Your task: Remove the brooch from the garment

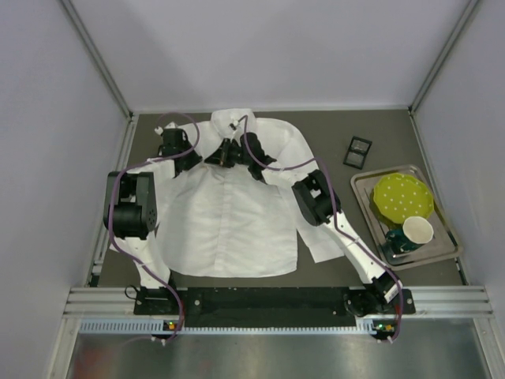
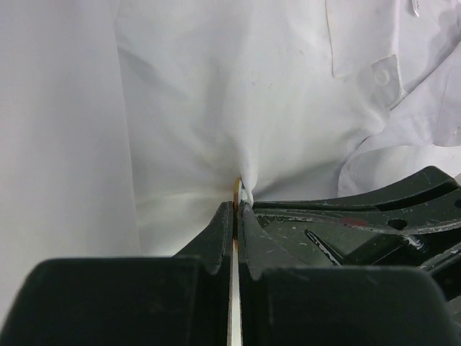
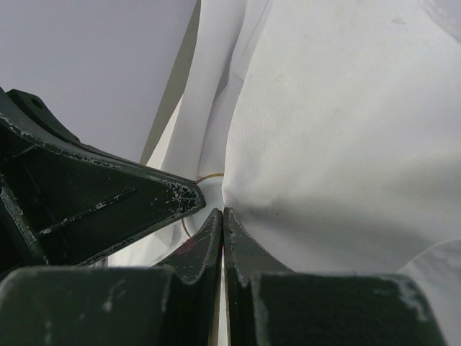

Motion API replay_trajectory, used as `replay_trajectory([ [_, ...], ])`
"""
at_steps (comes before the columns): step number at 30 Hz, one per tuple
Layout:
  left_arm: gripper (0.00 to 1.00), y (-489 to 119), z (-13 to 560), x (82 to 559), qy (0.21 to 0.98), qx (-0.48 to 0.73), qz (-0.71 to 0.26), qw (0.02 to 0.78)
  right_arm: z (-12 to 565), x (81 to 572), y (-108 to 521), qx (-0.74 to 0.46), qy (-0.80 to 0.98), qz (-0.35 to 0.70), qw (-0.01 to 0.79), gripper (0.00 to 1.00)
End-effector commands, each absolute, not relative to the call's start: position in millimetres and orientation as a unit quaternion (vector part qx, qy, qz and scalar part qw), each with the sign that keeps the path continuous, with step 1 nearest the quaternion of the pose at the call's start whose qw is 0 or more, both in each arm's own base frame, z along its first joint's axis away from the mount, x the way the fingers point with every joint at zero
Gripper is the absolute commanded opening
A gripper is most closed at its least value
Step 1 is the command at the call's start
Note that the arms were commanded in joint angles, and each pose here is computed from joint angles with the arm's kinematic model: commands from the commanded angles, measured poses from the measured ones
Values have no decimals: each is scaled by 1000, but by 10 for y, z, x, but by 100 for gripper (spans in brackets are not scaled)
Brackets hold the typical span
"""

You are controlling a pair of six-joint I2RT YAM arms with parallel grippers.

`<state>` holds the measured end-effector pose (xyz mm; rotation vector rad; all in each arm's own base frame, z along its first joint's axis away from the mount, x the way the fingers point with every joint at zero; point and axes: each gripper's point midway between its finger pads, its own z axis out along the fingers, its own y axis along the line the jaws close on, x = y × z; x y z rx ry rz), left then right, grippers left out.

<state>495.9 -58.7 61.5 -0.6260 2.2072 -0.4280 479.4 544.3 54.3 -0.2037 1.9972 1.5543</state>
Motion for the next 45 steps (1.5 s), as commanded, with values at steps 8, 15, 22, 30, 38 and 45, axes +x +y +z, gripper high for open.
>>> replay_trajectory([
  [8, 0, -804, 1112, 5181, 826, -210, -247, 461, 717, 4628, 5581, -110, 732, 612, 278, 0],
  [15, 0, -890, 1068, 5189, 832, -190, -283, 438, 783, 4528, 5649, -142, 711, 637, 262, 0],
  [22, 0, -911, 1108, 5168, 827, -167, -313, 436, 681, 4618, 5596, -104, 730, 634, 232, 0],
  [30, 0, -973, 1071, 5133, 830, -155, -326, 424, 680, 4522, 5610, -116, 726, 645, 209, 0],
  [38, 0, -1089, 1183, 5102, 824, -125, -357, 421, 547, 4462, 5630, -102, 745, 633, 182, 0],
  [45, 0, -1095, 1186, 5073, 837, -118, -349, 405, 571, 4347, 5795, -144, 764, 587, 224, 0],
])
